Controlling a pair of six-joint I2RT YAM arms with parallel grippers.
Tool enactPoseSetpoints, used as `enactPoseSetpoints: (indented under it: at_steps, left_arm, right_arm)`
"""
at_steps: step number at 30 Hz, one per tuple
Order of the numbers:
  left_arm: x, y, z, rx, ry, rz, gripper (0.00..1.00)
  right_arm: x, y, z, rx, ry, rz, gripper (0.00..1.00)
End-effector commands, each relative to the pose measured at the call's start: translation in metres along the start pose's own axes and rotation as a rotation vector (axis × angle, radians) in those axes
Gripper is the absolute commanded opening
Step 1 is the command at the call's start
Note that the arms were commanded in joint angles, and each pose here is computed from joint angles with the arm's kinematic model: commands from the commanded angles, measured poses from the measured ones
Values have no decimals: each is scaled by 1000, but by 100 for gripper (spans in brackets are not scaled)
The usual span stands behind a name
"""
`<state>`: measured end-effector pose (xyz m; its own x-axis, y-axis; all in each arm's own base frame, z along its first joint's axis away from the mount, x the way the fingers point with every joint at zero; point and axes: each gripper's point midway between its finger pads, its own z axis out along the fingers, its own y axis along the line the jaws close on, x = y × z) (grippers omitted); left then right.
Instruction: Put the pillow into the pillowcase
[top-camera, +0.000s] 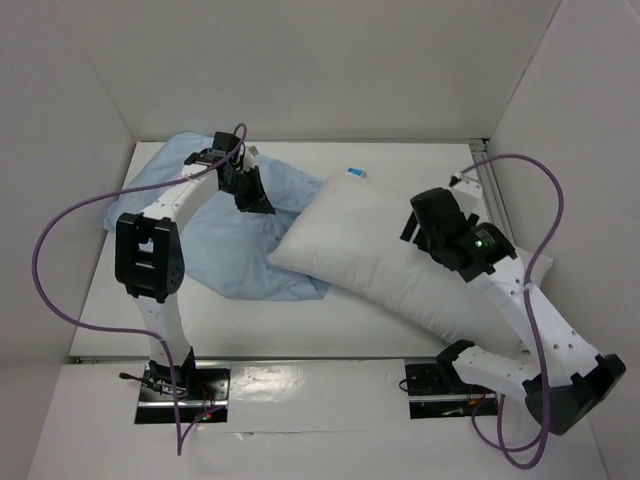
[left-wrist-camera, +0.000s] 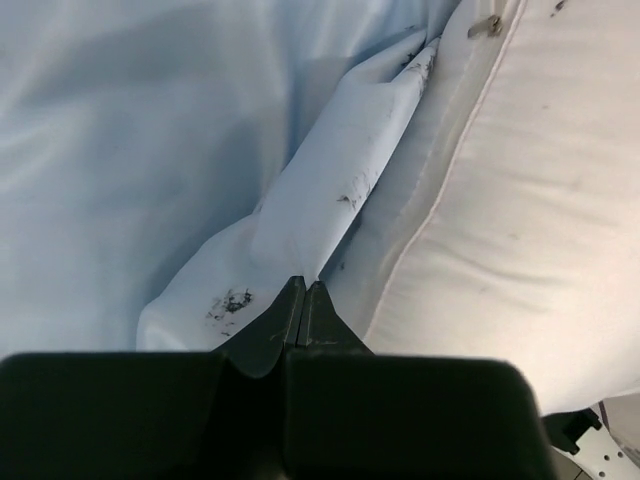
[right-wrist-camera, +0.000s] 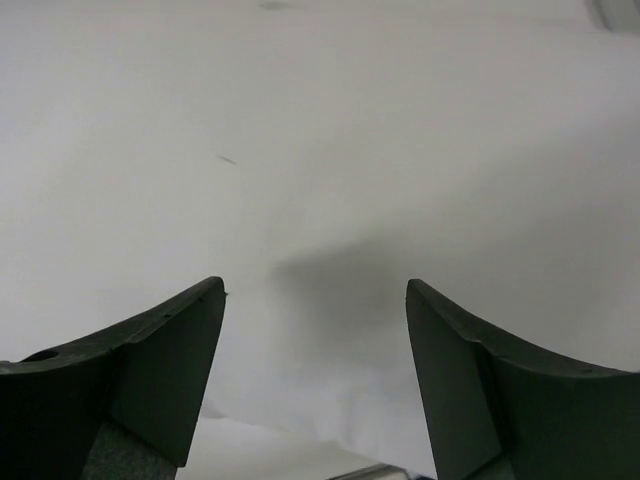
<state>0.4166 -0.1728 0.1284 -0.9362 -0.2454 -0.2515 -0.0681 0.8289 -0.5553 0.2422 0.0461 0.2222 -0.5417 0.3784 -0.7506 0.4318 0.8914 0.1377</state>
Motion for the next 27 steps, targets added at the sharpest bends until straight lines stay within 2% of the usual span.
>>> enactPoseSetpoints:
  at_steps: [1, 2, 4, 8, 10, 13, 16, 18, 19, 20, 22, 23, 27]
  left_arm:
    - [-7, -22, -32, 59, -55, 54, 0]
    - [-3, -19, -29, 54, -45, 48, 0]
    - [2, -21, -30, 56, -39, 55, 0]
    - [3, -19, -31, 44, -44, 54, 0]
    - [4, -17, -32, 33, -48, 53, 0]
    - [4, -16, -32, 33, -48, 62, 0]
    - [7, -16, -32, 37, -37, 78, 0]
    - [10, -15, -32, 41, -23, 93, 0]
    - [9, -17, -36, 44, -31, 97, 0]
    - [12, -16, -36, 40, -22, 93, 0]
    - [10, -17, -39, 34, -36, 108, 0]
    - [10, -17, -39, 34, -36, 108, 0]
    - [5, -12, -45, 32, -54, 107, 0]
  right_arm:
    - [-36, 75, -16, -212, -62, -32, 81]
    - [-29, 87, -9, -185, -42, -68, 85]
    - [-30, 117, -21, -222, -73, -117, 88]
    - [-3, 177, -11, -244, -40, -213, 88]
    - [6, 213, -17, -322, -26, -225, 89]
    - [25, 252, -1, -364, 7, -232, 92]
    - [45, 263, 29, -352, 64, -226, 92]
    - [60, 257, 41, -336, 107, -235, 88]
    - [64, 255, 48, -333, 117, -230, 80]
    - [56, 248, 44, -342, 103, -210, 52]
    - [67, 235, 46, -360, 123, -213, 11]
    - [63, 225, 47, -349, 120, -203, 0]
    - [53, 207, 23, -405, 103, -159, 0]
